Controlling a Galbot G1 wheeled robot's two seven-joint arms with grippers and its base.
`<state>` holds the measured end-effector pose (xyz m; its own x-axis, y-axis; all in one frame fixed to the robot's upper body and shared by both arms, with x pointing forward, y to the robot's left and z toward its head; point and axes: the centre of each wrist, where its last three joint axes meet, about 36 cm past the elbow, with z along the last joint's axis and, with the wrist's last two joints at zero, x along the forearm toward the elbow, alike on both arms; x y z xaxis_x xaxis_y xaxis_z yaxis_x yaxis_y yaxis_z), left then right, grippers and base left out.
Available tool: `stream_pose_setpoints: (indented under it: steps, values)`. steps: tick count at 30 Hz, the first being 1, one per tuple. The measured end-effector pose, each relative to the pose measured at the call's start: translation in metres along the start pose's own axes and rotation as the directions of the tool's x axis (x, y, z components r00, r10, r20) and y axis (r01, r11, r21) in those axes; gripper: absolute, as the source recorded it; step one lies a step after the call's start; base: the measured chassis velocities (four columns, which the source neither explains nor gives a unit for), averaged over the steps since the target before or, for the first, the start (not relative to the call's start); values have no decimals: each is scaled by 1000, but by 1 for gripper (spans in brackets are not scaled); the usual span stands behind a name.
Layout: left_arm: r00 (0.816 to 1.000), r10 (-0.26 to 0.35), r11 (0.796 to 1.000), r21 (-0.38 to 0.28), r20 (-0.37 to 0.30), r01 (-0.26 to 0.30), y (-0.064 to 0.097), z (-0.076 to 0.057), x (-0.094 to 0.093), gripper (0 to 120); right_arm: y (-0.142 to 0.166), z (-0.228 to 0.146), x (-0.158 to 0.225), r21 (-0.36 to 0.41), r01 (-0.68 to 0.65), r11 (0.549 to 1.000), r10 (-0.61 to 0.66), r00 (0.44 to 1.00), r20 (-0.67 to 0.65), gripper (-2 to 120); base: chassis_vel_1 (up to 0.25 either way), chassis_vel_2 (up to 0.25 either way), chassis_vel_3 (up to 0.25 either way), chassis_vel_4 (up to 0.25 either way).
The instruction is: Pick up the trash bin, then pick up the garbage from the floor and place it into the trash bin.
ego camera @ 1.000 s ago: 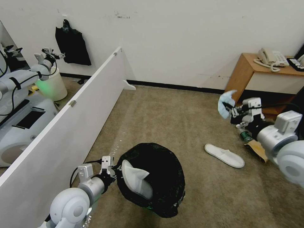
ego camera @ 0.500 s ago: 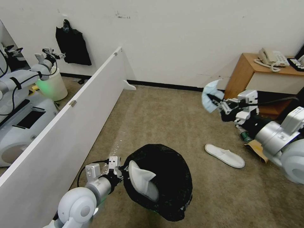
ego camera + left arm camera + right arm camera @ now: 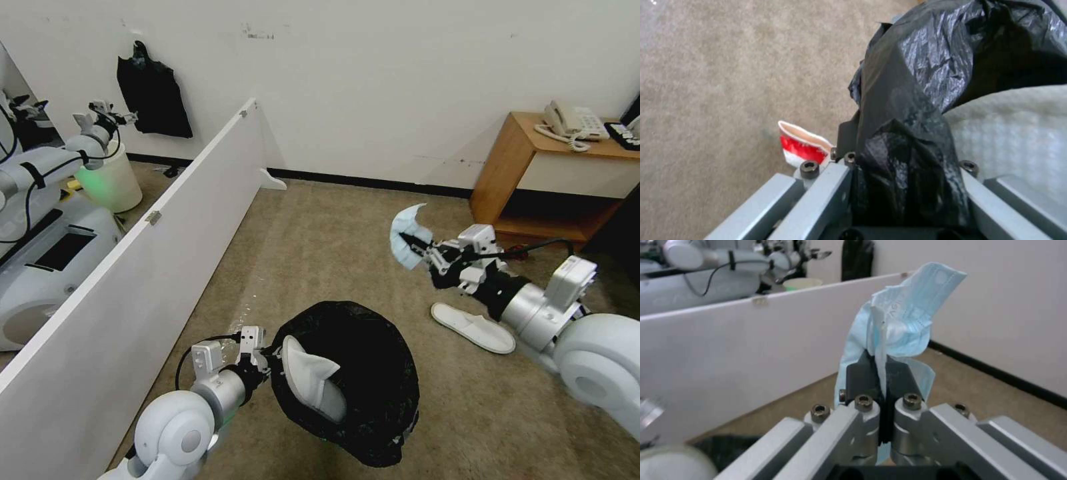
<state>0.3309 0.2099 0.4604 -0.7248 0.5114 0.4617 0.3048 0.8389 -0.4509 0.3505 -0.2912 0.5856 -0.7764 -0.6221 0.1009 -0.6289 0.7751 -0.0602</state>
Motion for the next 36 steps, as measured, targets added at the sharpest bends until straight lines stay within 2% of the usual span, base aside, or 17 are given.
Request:
stream_pose_setpoints:
  steps: [4,12,24,36]
  values:
    - [1000,3,1000,-5,13,-3,-3,-6,-3,4,3,8,-2,0,31,1000,-31,999,-26,0,0,0,0,0]
    - [1000,5,1000,-4,19,-5,-3,-8,-6,4,12,25,-7,2,92,996,-92,994,-66,0,0,0,0,0]
    - [999,17,1000,7,36,-17,-12,-14,-23,4,20,39,-9,-8,145,989,-145,984,-103,0,0,0,0,0]
    - [1000,8,1000,22,29,-9,-11,-7,-21,4,25,52,-14,-31,168,985,-170,978,-122,0,0,0,0,0]
